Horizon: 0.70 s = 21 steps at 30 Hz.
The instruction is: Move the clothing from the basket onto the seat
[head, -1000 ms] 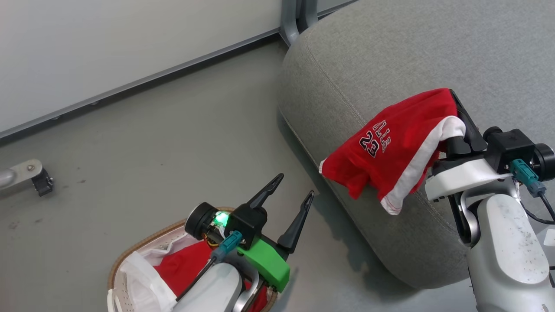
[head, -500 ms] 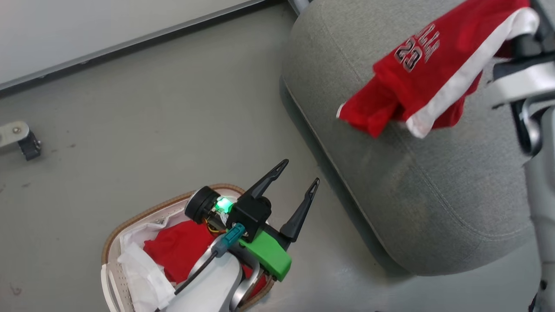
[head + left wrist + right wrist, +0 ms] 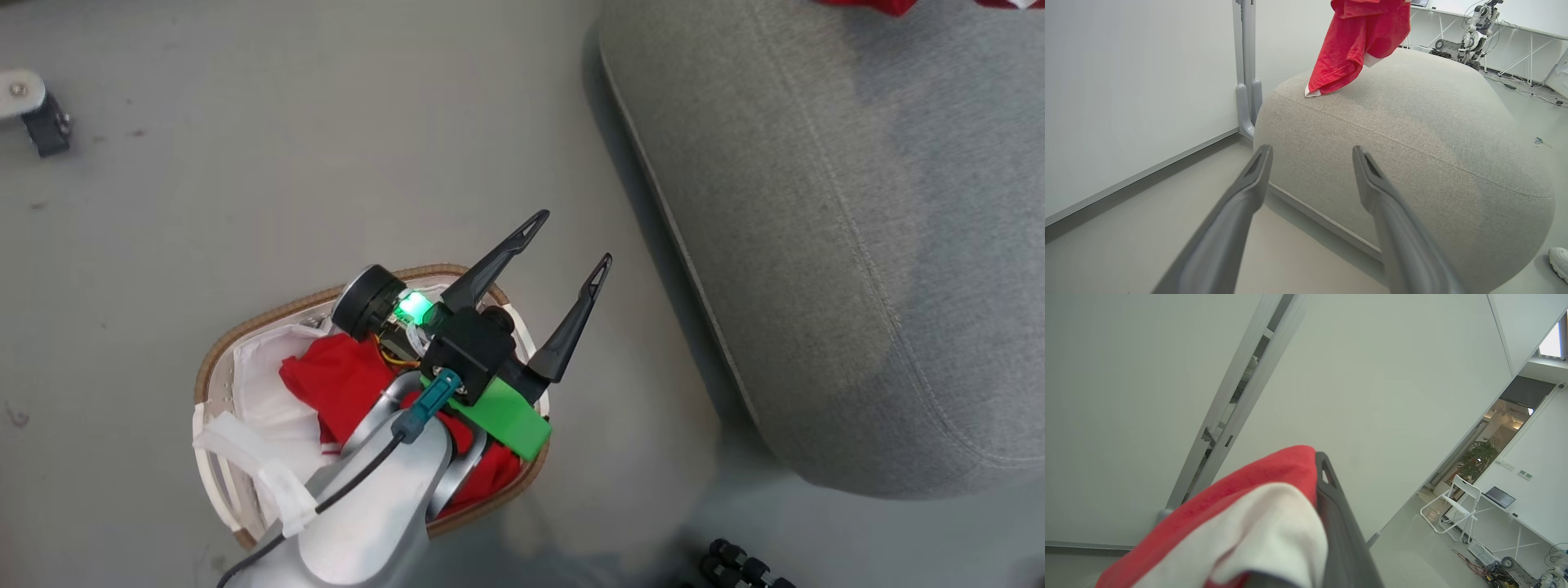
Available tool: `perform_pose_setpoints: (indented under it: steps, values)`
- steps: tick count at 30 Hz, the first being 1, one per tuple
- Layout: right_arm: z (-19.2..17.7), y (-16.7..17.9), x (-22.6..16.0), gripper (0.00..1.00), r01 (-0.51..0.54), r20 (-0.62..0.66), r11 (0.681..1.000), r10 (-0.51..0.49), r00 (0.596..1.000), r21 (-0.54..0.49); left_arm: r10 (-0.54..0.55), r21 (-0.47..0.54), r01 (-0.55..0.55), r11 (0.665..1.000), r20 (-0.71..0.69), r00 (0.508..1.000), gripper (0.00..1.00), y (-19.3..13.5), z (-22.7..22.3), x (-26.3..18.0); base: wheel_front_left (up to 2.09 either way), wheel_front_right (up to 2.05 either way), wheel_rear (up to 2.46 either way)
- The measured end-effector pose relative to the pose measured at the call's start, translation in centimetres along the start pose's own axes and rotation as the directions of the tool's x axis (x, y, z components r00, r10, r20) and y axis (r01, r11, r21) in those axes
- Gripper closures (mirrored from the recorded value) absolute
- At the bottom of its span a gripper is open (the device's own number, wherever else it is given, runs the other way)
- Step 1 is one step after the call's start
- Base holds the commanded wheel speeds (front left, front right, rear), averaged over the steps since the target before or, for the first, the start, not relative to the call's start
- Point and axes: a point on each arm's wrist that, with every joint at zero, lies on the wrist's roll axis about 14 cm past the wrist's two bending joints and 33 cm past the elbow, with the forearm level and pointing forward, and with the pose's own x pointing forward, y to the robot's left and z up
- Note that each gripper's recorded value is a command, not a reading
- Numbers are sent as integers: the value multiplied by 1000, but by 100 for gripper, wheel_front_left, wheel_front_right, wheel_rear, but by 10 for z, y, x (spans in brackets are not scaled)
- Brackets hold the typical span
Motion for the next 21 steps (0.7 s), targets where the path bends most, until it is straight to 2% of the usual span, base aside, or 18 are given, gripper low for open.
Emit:
perform_pose_setpoints:
  steps: [5,9,14,19,20,21]
  values:
    - [-55,20,10,100,-31,-124,998,23,992,-59,48,-18,-48,999,-6,999,0,23,-14,-3,0,0,0]
    - [-110,44,2,100,-56,-249,997,41,968,-52,91,-49,-93,994,-42,995,0,39,-35,-10,0,0,0]
    - [-191,86,-44,100,-132,-455,991,106,884,-26,120,-86,-128,988,-92,988,0,49,-61,-19,0,0,0]
    - [-231,111,-84,100,-171,-564,985,145,813,6,137,-99,-149,984,-125,983,0,55,-76,-25,0,0,0]
    - [-235,117,-91,91,-190,-576,982,161,802,9,138,-99,-151,984,-129,982,0,56,-77,-25,0,0,0]
    - [-236,121,-95,72,-203,-582,979,170,796,8,140,-98,-154,983,-132,981,0,57,-78,-25,0,0,0]
